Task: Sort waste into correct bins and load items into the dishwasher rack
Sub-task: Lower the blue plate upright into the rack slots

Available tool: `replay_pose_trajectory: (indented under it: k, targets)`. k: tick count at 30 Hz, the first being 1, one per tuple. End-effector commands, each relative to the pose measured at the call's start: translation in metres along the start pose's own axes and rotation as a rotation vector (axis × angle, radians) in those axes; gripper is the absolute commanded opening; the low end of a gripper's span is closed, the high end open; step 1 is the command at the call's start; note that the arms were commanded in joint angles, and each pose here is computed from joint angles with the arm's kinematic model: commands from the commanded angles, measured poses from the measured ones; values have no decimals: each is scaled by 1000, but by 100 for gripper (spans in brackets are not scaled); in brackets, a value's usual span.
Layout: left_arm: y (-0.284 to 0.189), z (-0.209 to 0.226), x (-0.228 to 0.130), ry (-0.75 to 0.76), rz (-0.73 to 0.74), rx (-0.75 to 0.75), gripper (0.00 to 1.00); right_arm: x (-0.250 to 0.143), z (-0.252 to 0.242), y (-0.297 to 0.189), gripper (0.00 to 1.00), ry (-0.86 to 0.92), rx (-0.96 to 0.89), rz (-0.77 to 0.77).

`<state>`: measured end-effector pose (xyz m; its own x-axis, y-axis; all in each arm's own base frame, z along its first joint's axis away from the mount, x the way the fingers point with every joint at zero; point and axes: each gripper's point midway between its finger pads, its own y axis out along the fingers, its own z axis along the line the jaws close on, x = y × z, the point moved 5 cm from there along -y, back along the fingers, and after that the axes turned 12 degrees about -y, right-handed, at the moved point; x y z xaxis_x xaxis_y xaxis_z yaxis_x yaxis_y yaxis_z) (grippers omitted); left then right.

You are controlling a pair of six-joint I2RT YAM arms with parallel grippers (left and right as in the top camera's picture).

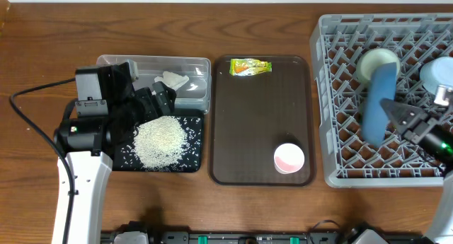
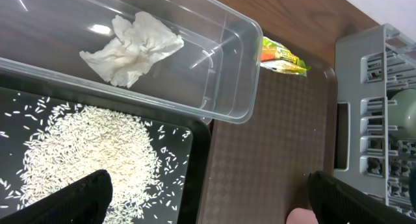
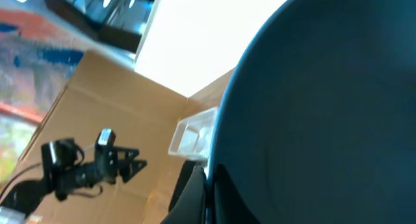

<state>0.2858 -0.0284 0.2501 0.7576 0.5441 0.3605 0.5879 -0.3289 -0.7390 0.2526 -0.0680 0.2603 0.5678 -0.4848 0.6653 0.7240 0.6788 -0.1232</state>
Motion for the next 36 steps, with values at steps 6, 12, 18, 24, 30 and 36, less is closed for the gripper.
replay_pose_trajectory:
  k: [6,12,18,24,30,36]
  targets:
    - [-1,-3,2,3,0,-11,98,-7,-42,-28,1,139,-248,-46]
    - [-1,-3,2,3,0,-11,98,-5,-49,-41,2,179,-301,-85]
    - [-1,-3,2,3,0,-11,98,5,-27,-39,1,146,-108,-130]
    - [-1,-3,2,3,0,-11,98,13,-11,-37,1,62,24,-147]
    - [-1,-3,2,3,0,-11,98,10,-3,-16,1,21,83,-78]
    - [-1,-3,2,3,0,-11,98,0,12,13,1,8,170,20]
